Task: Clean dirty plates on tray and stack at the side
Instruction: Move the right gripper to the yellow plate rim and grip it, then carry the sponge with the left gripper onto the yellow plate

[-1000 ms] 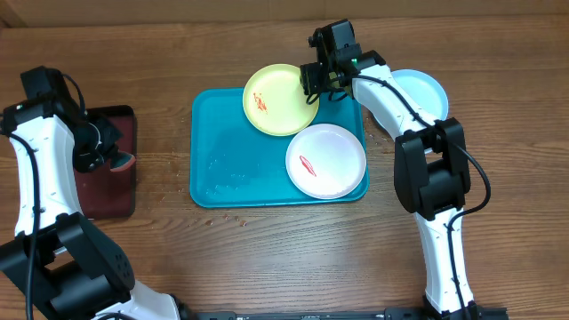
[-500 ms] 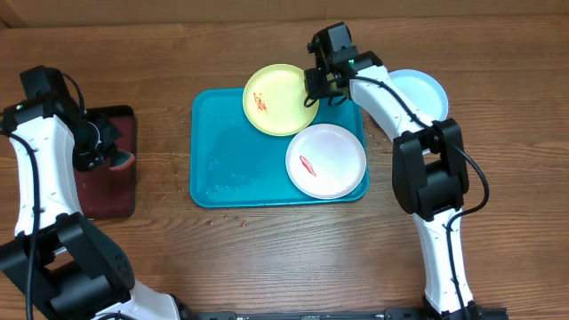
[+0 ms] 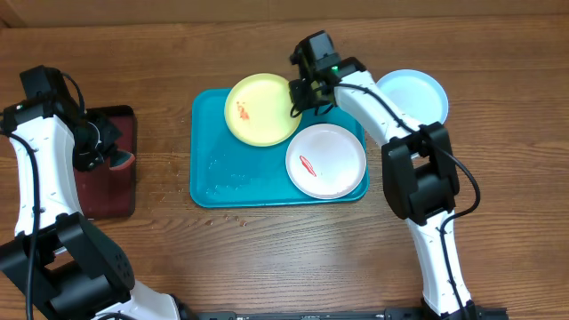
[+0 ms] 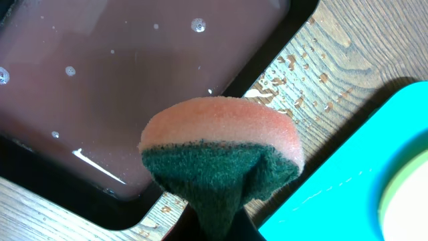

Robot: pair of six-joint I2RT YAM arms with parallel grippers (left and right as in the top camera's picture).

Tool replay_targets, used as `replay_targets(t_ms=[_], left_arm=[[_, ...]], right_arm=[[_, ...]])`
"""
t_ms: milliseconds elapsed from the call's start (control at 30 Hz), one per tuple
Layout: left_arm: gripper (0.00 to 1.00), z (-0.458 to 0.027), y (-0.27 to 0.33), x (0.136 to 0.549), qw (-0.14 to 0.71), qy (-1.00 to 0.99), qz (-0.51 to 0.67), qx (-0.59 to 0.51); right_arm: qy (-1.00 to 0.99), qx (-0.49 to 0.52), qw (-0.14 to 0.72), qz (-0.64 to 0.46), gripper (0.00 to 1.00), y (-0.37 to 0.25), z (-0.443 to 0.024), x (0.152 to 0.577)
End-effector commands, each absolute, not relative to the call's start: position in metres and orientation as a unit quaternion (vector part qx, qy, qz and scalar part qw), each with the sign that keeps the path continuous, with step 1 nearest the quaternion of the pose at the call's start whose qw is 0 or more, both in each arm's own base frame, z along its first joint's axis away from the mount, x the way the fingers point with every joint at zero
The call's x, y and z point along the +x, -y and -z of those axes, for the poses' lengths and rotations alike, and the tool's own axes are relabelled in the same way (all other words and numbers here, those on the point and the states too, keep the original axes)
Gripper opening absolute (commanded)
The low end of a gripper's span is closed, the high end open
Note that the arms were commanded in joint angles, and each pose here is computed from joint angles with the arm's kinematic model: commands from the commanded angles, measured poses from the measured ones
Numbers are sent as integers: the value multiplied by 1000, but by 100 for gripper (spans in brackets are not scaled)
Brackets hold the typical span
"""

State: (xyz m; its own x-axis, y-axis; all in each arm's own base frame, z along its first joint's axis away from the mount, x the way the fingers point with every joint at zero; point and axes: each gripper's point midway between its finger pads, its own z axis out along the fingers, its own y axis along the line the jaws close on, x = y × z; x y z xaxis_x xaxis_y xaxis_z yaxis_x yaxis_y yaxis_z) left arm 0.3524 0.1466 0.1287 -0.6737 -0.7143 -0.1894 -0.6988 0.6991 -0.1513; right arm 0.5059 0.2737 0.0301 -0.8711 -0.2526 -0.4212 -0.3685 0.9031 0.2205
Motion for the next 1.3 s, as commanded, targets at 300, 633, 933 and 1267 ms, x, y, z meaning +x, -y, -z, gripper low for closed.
replay_targets(t_ms=[300, 633, 933, 1267], left_arm=[[4, -124, -138, 355, 112, -924, 48, -363], [4, -125, -130, 358, 113, -925, 71, -357], [4, -131, -97, 370, 119, -938, 137, -295], [4, -132, -40, 385, 118, -957, 145, -220]], right_arm=[[-956, -198, 166, -142, 13, -320, -15, 468], [-961, -198, 138, -135, 19, -318, 13, 461], [-969, -166, 120, -136, 4, -320, 15, 452], [-982, -101, 44, -153, 4, -317, 20, 422]])
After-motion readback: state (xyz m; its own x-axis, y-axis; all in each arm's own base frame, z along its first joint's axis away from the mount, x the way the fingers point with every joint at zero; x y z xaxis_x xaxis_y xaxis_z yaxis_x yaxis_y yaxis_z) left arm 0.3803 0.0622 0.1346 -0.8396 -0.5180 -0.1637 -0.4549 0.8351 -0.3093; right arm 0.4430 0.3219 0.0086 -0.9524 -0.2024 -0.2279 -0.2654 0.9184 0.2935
